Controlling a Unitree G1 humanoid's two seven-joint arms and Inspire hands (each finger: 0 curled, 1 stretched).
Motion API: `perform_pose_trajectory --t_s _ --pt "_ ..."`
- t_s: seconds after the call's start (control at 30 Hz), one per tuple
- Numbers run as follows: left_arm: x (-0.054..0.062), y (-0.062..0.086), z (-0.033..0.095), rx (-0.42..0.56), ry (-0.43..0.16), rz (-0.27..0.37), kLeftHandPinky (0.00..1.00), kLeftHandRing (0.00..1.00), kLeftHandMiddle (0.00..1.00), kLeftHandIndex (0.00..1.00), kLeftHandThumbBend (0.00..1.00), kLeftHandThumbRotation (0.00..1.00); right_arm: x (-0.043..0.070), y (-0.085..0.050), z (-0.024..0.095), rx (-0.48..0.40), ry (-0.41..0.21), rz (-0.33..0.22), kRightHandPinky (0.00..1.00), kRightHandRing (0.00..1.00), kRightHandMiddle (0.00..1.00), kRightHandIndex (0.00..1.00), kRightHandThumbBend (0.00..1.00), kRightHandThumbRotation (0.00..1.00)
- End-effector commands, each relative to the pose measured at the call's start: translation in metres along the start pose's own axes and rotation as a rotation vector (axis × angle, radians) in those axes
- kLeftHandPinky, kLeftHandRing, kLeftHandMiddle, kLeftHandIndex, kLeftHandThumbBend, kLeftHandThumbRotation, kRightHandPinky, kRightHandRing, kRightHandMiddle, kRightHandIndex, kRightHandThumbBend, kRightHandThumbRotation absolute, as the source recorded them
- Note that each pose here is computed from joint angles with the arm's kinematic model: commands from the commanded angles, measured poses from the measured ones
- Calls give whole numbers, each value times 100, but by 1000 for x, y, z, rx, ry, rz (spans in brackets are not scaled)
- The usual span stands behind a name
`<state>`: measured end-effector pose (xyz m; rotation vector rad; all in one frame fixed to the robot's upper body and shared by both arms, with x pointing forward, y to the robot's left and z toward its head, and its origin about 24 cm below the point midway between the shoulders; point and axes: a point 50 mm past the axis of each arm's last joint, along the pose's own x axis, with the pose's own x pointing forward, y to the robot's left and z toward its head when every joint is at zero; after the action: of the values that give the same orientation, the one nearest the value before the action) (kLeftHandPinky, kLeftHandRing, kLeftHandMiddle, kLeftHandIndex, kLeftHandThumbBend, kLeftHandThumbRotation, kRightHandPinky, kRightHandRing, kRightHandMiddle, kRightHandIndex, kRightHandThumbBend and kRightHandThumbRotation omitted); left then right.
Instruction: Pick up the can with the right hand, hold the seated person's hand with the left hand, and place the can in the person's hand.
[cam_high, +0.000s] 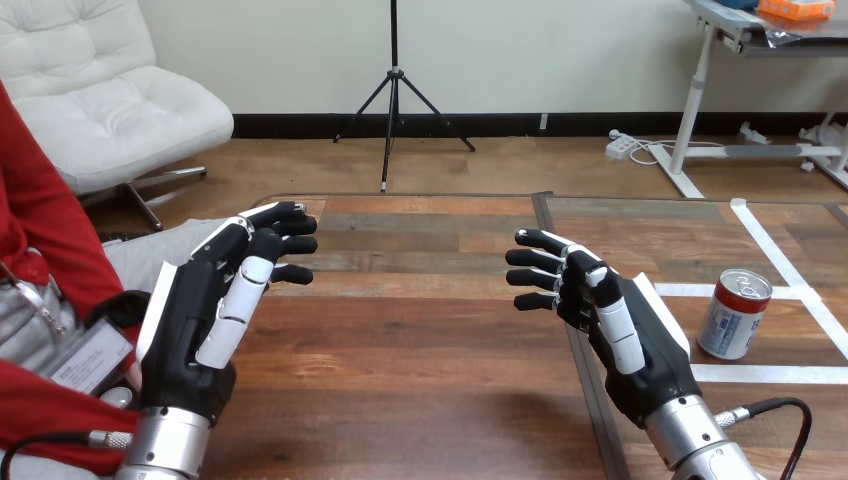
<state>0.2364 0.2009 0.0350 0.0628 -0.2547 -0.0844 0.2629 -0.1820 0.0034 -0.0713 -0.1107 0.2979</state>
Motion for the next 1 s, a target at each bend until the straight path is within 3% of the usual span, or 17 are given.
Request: perform_pose_trajectory --t_s 0.0,0.53,0.97 --pt "19 -3 15 14 -90 -32 59 73 72 70 64 81 21 -6 23 -22 -105 -3 70 78 80 82 100 100" --pt "19 -4 15 27 -93 -40 57 70 71 70 63 81 25 -7 21 -23 -85 -9 70 78 79 82 100 100" --pt "20 -6 13 26 -92 -44 55 68 69 69 61 82 43 -17 19 -21 -15 -21 74 82 83 83 100 98"
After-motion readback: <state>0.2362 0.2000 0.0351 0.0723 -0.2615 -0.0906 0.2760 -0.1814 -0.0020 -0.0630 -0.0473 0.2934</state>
